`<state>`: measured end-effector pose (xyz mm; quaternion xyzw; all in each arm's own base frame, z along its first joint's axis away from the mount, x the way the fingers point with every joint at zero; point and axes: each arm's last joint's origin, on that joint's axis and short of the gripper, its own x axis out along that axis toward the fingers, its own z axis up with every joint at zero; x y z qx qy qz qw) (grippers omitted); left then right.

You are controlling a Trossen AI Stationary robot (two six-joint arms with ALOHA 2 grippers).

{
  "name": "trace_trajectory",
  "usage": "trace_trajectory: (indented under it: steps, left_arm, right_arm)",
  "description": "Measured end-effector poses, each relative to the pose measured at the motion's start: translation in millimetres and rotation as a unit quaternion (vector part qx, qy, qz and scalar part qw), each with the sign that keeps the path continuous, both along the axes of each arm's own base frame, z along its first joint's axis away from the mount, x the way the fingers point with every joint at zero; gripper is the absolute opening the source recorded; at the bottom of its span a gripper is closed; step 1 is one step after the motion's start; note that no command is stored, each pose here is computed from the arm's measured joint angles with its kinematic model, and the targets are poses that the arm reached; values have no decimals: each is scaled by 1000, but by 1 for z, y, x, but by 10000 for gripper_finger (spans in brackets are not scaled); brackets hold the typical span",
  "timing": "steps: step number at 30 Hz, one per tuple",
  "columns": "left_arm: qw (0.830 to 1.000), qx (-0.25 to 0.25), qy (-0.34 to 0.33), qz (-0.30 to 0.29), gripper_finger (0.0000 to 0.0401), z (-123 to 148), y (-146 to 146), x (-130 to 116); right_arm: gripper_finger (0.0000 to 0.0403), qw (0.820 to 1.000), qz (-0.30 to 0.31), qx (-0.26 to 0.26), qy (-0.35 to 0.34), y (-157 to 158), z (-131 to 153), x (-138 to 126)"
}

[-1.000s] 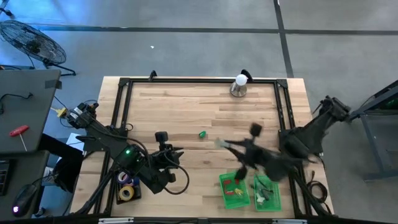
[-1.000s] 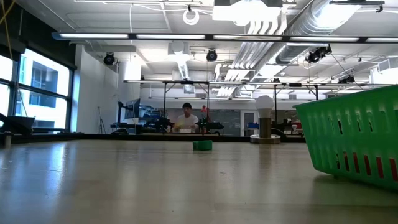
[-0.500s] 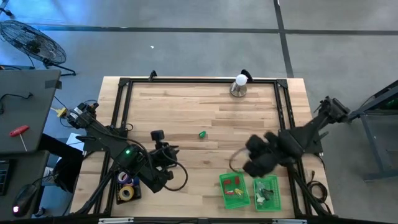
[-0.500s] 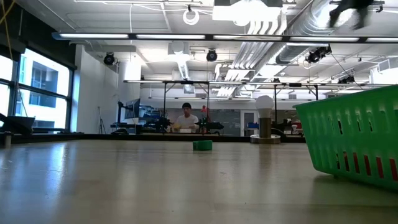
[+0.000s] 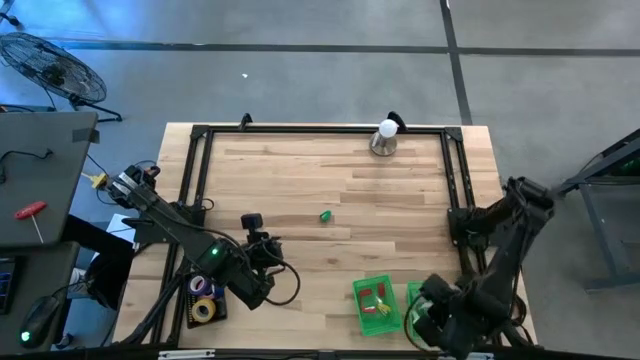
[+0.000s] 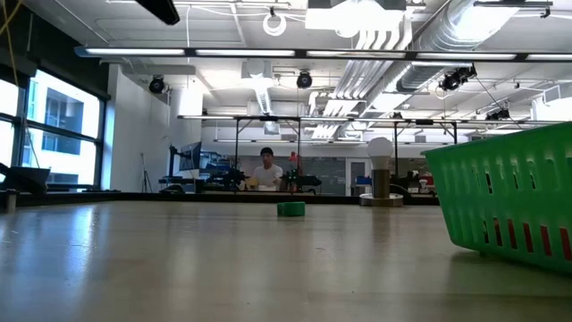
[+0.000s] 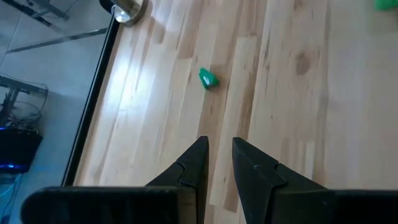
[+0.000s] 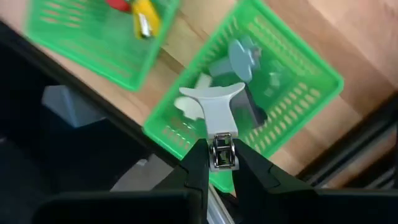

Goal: Pick and place Stapler, Stapler remover, tape
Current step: Put the gray staple remover into the right green bin

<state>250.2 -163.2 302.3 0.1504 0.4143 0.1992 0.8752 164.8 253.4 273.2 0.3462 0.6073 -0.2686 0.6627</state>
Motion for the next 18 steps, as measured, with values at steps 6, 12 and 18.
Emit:
trace_trajectory:
  steps: [6,12,18]
  left_arm:
    - [1000,13,16,-1,66,-11,2,-2]
    - [998,54,14,1,66,-19,5,-4]
    - [992,129,4,-8,70,-17,9,-2]
  right_arm:
    - [86,999,-21,-14,24,14,-22,6]
    - [163,999,-19,-22,27,14,-29,12]
    - [207,998,5,-62,-18,3,-28,27]
